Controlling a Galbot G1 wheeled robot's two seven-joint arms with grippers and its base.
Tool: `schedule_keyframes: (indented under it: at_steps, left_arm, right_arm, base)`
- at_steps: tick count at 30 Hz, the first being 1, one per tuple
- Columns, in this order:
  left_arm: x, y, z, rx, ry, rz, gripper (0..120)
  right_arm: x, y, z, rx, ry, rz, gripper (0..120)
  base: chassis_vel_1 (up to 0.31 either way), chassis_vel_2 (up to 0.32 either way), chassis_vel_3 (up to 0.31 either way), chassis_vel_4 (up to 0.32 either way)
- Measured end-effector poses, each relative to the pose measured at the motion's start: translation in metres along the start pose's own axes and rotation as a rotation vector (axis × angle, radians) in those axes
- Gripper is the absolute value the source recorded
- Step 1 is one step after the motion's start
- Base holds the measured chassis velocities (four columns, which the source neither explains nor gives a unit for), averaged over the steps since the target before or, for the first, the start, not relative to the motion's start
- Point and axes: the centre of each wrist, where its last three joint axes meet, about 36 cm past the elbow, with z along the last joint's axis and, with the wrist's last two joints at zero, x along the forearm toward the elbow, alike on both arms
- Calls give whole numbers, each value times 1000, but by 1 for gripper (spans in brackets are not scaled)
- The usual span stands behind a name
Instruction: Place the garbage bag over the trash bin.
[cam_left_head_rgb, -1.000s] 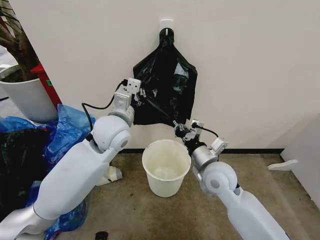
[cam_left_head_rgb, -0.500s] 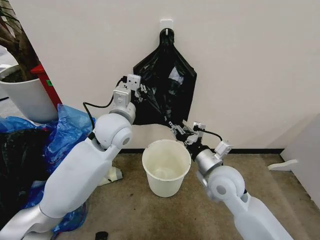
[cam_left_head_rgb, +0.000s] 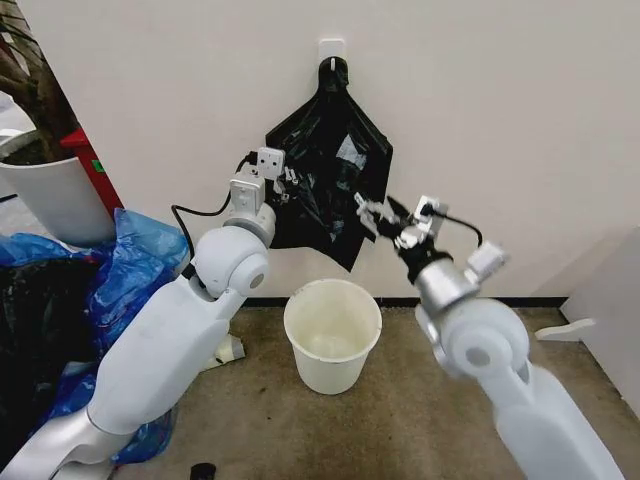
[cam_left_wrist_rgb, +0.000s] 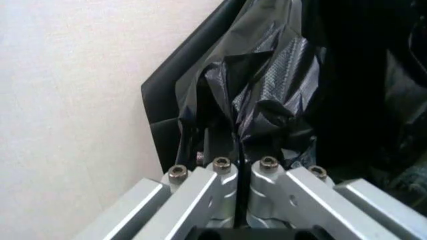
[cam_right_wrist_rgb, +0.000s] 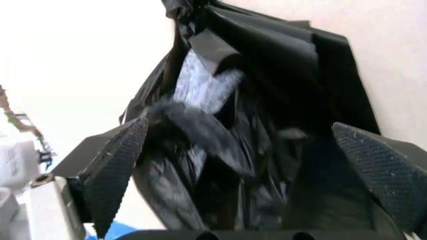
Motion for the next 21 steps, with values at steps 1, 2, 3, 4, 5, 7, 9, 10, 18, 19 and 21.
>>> schedule_keyframes:
  at_steps: [1,2,3,4,5,7,9,10,18,19,21]
  left_arm:
    - [0,0,0,0,0,1,0]
    - [0,0,0,0,0,1,0]
    - [0,0,0,0,0,2,0]
    - [0,0,0,0,0,3,0]
    - [-1,0,0,0,0,3,0]
    - [-1,1,1,-1,0,3,0]
    - [-1,1,1,-1,-1,2,0]
    - [-1,2,1,-3,-1,2,0]
    - [4,2,-1,-5,-10,9,0]
    - [4,2,-1,-5,-11,9,0]
    - [4,2,-2,-4,-14,11,0]
  right_arm:
    - [-3,3,0,-2,0,1,100]
    - [-3,3,0,-2,0,1,100]
    - [-8,8,-1,-8,-1,-1,100]
    - [-15,17,-2,-21,1,-11,100]
    - [-17,22,-2,-26,5,-16,100]
    - [-23,29,-3,-31,6,-21,100]
    - [-29,34,-3,-34,6,-17,100]
    - [-34,38,-2,-37,6,-14,100]
    - [-57,53,6,-45,23,62,100]
    - [-59,53,7,-44,22,69,100]
    - [-62,52,9,-42,17,83,98]
  base:
    - [0,0,0,0]
    - [0,0,0,0]
    - [0,0,0,0]
    - [0,0,0,0]
    - [0,0,0,0]
    - [0,0,0,0]
    - [0,0,0,0]
    - [0,0,0,0]
    - [0,0,0,0]
    - [0,0,0,0]
    - [0,0,0,0]
